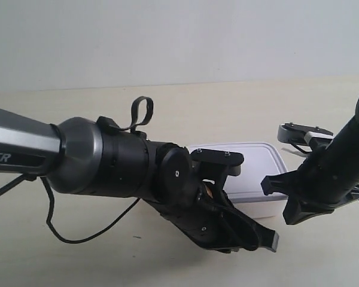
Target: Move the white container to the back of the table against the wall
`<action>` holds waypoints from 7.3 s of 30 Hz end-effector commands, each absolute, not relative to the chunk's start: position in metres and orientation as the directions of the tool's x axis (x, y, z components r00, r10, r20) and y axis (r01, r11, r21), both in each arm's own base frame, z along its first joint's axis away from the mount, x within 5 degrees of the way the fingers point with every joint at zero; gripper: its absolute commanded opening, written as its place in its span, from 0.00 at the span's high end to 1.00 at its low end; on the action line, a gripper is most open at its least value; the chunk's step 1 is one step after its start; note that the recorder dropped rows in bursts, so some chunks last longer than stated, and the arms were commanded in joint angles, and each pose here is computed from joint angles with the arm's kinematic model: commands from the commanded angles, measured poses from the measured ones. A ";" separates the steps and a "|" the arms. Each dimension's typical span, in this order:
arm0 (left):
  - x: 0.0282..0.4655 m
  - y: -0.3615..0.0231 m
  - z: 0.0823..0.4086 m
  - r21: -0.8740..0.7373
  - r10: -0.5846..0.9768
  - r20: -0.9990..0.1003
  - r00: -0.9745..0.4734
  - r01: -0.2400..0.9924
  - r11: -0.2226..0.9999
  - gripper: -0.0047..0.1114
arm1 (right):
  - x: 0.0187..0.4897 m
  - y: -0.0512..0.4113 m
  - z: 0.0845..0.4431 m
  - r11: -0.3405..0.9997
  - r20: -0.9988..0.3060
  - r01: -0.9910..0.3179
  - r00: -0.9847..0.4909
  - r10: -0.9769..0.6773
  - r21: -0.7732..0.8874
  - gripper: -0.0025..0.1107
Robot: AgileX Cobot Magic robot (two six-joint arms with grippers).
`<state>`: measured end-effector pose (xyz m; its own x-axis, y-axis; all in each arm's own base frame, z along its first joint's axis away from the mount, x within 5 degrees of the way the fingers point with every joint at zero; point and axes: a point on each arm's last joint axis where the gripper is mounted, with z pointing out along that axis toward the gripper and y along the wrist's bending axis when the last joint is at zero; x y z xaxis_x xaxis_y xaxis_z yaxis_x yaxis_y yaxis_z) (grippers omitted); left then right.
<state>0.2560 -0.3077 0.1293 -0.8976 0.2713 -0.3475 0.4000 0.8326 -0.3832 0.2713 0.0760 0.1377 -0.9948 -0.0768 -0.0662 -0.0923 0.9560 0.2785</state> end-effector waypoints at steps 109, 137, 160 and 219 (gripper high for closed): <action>0.488 -0.233 0.145 -0.093 0.186 -0.782 -0.595 0.406 0.909 0.96 | 0.516 0.135 0.113 0.861 -0.541 -0.154 -0.826 0.156 0.484 0.98; 0.486 -0.232 0.144 -0.096 0.195 -0.763 -0.617 0.406 0.909 0.96 | 0.530 0.163 0.100 0.840 -0.580 -0.137 -0.780 0.236 0.525 0.98; 0.489 -0.224 0.147 -0.106 0.180 -0.756 -0.629 0.389 0.915 0.96 | 0.532 0.162 0.100 0.847 -0.594 -0.134 -0.768 0.240 0.515 0.98; 0.052 -0.029 0.277 -0.062 -0.056 -0.998 -0.027 0.477 0.877 0.96 | 0.081 0.038 0.288 0.908 -0.900 -0.333 -0.426 0.096 0.254 0.98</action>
